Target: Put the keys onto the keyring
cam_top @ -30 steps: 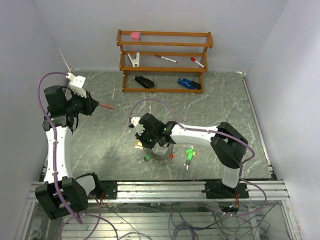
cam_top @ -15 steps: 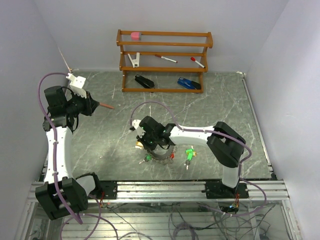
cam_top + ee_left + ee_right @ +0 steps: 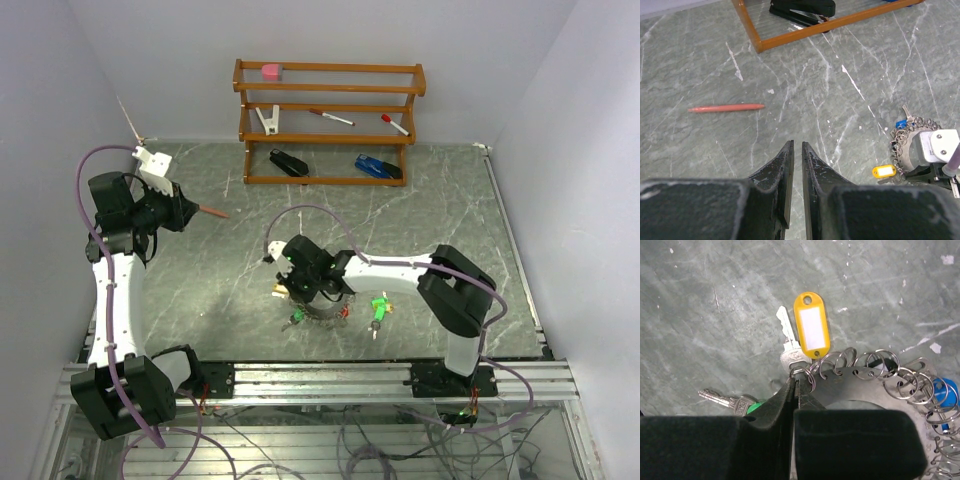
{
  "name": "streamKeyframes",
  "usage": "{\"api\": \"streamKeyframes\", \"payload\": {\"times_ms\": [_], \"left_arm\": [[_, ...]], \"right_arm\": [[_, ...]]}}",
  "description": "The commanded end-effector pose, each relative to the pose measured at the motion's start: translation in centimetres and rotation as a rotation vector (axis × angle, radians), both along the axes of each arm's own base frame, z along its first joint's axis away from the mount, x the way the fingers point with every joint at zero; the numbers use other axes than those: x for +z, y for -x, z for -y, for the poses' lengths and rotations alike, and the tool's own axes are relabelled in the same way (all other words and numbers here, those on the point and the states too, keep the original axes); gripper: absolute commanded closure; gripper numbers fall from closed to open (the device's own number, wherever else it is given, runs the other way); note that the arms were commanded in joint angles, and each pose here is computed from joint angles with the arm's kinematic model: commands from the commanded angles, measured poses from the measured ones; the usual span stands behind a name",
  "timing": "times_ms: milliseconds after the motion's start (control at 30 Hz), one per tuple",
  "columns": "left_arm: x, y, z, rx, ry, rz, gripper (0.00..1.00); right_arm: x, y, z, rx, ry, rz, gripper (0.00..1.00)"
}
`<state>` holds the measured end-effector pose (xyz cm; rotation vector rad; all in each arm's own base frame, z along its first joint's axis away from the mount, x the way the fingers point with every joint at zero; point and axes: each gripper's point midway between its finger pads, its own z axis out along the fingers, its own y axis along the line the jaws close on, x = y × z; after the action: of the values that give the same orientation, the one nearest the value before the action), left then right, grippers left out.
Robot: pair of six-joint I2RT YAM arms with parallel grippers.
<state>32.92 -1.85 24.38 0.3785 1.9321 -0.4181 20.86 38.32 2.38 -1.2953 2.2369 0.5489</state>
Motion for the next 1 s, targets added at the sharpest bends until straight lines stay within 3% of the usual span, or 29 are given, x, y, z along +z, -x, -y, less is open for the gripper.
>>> {"api": "streamKeyframes", "payload": {"times_ms": [0,333,400,467,667,967], "left_arm": [[1.8,0.2,0.3,-0.030,0.001,0.053,0.77],[4.3,0.6,1.9,-0.110,0.060,0.088,0.72],[4.5,0.6,2.0,-0.110,0.070,0.092,0.72],[4.4,0.6,2.1,-0.110,0.073,0.092,0.72],[4.1,0.8,1.9,-0.104,0.065,0.083,0.71],[3.6,0.6,1.8,-0.094,0.064,0.077,0.66]], "right_arm": [[2.3,-0.6,0.7,-0.048,-0.029,0.061,1.00],[10.8,-1.6,1.3,-0.092,-0.162,0.171,1.00],[10.3,-1.5,1.4,-0.094,-0.148,0.154,0.97],[9.1,-1.3,1.3,-0.101,-0.126,0.122,0.86],[4.9,-0.7,0.4,-0.087,-0.089,0.034,0.66],[1.6,-0.8,0.0,-0.072,-0.051,0.017,0.71]]}}
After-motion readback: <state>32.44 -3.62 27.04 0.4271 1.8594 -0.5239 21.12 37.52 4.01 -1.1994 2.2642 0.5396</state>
